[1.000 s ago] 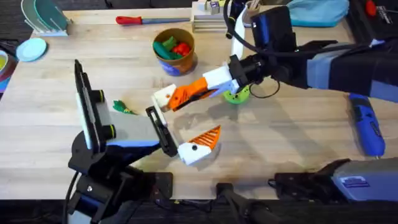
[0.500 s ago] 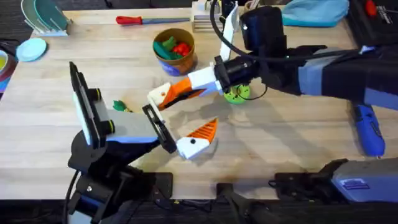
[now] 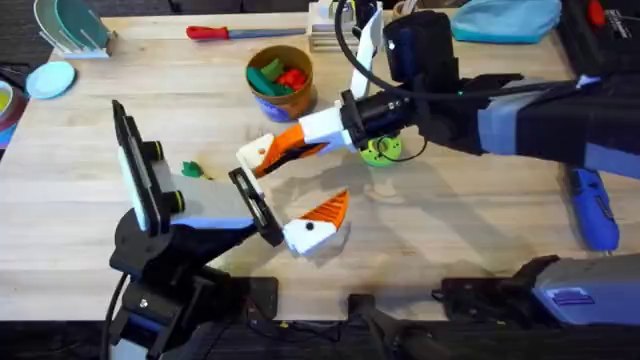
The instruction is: Pick up the gripper from the table and insert it into the empty holder that is missing its gripper. Then pick up a screw, insert it into the mounting hole, and use the screwdriver to tighten it. Finally, clean up the table by picking up the vegetable and placing it into the bucket.
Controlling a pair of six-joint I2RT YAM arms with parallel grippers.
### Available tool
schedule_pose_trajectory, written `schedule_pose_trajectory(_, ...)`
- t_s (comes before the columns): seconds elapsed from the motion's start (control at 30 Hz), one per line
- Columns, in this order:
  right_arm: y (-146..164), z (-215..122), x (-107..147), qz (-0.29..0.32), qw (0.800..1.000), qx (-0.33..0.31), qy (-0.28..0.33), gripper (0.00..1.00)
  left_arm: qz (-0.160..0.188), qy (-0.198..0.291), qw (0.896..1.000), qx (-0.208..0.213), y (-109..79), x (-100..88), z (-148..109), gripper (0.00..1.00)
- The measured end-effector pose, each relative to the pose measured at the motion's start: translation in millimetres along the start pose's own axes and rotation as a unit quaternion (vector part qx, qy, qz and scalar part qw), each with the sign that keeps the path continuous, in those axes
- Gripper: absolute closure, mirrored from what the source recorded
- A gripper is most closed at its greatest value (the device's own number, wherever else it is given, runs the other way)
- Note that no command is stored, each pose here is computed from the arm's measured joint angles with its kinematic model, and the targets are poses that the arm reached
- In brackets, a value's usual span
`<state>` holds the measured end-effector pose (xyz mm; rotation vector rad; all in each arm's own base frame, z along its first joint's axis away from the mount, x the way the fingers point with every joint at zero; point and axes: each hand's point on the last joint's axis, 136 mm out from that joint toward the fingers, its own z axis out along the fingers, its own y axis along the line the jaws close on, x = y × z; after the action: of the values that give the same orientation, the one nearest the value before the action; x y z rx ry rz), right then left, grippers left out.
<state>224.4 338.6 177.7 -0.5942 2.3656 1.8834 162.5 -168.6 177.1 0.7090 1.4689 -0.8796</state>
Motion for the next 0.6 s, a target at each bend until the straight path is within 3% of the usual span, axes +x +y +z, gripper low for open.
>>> schedule_pose_trajectory(0.6, 12, 0, -11, -0.007, 1.000, -0.006, -0.023, 0.993, 0.016, -0.029, 0.999, -0.001, -0.1, -15.2, -1, 0.008)
